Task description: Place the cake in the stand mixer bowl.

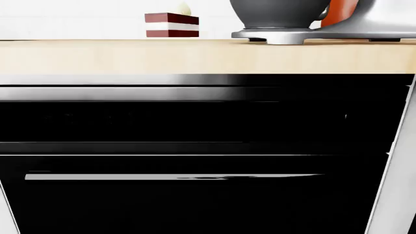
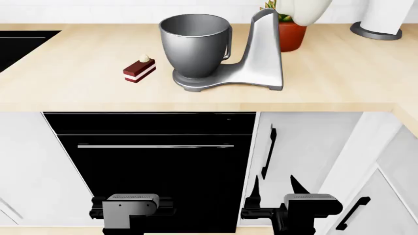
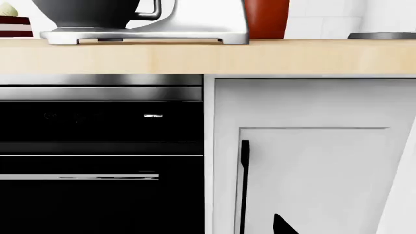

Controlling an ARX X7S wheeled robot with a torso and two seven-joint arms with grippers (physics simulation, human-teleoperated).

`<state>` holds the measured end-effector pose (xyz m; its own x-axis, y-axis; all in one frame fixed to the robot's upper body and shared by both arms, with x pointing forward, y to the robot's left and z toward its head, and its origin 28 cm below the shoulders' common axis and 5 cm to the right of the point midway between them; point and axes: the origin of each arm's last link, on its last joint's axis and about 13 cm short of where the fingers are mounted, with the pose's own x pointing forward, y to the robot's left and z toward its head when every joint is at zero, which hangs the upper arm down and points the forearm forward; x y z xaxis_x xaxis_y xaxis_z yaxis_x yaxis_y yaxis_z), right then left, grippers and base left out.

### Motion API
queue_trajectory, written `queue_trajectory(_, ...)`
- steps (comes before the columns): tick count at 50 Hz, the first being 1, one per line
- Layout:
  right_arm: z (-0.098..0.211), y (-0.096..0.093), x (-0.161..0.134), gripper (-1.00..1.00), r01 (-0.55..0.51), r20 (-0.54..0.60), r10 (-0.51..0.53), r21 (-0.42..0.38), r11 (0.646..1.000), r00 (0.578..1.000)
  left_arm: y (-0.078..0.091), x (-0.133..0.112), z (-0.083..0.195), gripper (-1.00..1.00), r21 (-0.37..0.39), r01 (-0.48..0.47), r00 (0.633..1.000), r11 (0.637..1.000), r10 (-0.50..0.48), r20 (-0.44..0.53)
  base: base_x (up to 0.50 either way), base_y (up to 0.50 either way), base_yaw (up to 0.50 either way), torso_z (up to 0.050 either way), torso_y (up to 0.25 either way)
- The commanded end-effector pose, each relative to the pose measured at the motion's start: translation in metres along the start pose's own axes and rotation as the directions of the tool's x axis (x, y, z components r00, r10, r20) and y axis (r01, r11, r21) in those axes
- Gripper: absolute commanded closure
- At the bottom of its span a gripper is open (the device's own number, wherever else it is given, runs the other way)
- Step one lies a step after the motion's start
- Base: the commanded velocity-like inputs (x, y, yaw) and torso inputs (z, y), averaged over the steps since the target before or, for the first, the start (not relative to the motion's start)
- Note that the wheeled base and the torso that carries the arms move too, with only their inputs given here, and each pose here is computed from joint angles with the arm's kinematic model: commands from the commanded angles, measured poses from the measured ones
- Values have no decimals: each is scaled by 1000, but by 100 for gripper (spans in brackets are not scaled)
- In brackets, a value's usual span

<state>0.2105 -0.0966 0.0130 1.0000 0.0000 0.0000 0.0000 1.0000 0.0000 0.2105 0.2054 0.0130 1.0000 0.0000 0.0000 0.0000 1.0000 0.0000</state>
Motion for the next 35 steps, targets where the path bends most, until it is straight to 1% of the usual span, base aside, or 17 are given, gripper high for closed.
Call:
queue_trajectory(1,-1,0,0,-100,-5,-23,5,15,1000,1000,0,0,1,-100,-14,-5,1000,1000,5,-8,0,0,0,0,0)
queue_trajectory(2,0,0,1,-100,1,-38,0,21,1000,999,0,0,2,-100,-19,5,1000,1000,-5,-10,0,0,0,0,0)
queue_trajectory(3,2,0,1,-100,-17,-36,19,54,998,999,0,0,2,-100,-23,10,1000,1000,-10,-3,0,0,0,0,0)
queue_trajectory(6,2,0,1,-100,-21,-37,23,61,998,999,0,0,4,-100,-15,6,1000,1000,-6,-12,0,0,0,0,0)
queue_trajectory(7,1,1,0,-100,-21,-39,23,54,998,999,0,-1,4,-100,-9,18,1000,1000,-18,3,0,0,0,37,0)
queue_trajectory(8,0,1,0,-100,-12,-36,14,50,999,999,0,-1,3,-100,-3,10,1000,1000,-10,-16,0,0,0,50,0)
queue_trajectory(15,0,1,0,-100,-12,-36,14,50,999,999,0,-1,3,-100,-3,10,1000,1000,-10,-16,0,0,0,50,0)
queue_trajectory(16,-3,1,0,-100,4,-40,-3,31,1000,999,0,-2,4,-100,8,12,1000,1000,-12,-20,0,500,0,50,0)
queue_trajectory(22,-2,2,0,-100,-6,-41,7,17,1000,999,1,-2,6,-100,10,9,1000,1000,-9,-20,0,500,0,50,0)
queue_trajectory(23,-2,2,0,-100,-14,-42,16,31,999,999,1,-2,5,-100,8,8,1000,1000,-8,-22,0,500,0,50,0)
queue_trajectory(24,-3,2,-1,-100,-10,-37,11,16,1000,999,1,-2,6,-100,5,9,1000,1000,-9,-21,0,500,0,50,0)
queue_trajectory(27,-3,2,-1,-100,-9,-40,10,19,1000,999,1,-2,6,-100,9,15,1000,1000,-14,-23,0,500,0,50,0)
queue_trajectory(28,-2,2,-2,-100,-20,-42,22,49,999,999,1,-2,5,-100,15,14,1000,1000,-14,-25,0,500,0,50,0)
queue_trajectory(29,-3,2,-1,-100,-16,-60,18,35,999,998,1,-2,5,-100,15,14,1000,1000,-13,-26,0,457,0,50,0)
queue_trajectory(30,-2,1,1,-100,22,-59,-21,19,1000,998,1,-3,5,-100,18,14,999,1000,-14,-30,0,0,0,50,0)
queue_trajectory(31,-2,1,0,-100,-5,-59,7,33,999,998,1,-3,7,-100,22,13,1000,1000,-13,-27,0,0,0,50,0)
queue_trajectory(35,3,0,-1,-100,-6,-52,6,9,1000,999,2,-2,11,-100,33,14,999,999,-13,-33,0,0,0,50,0)
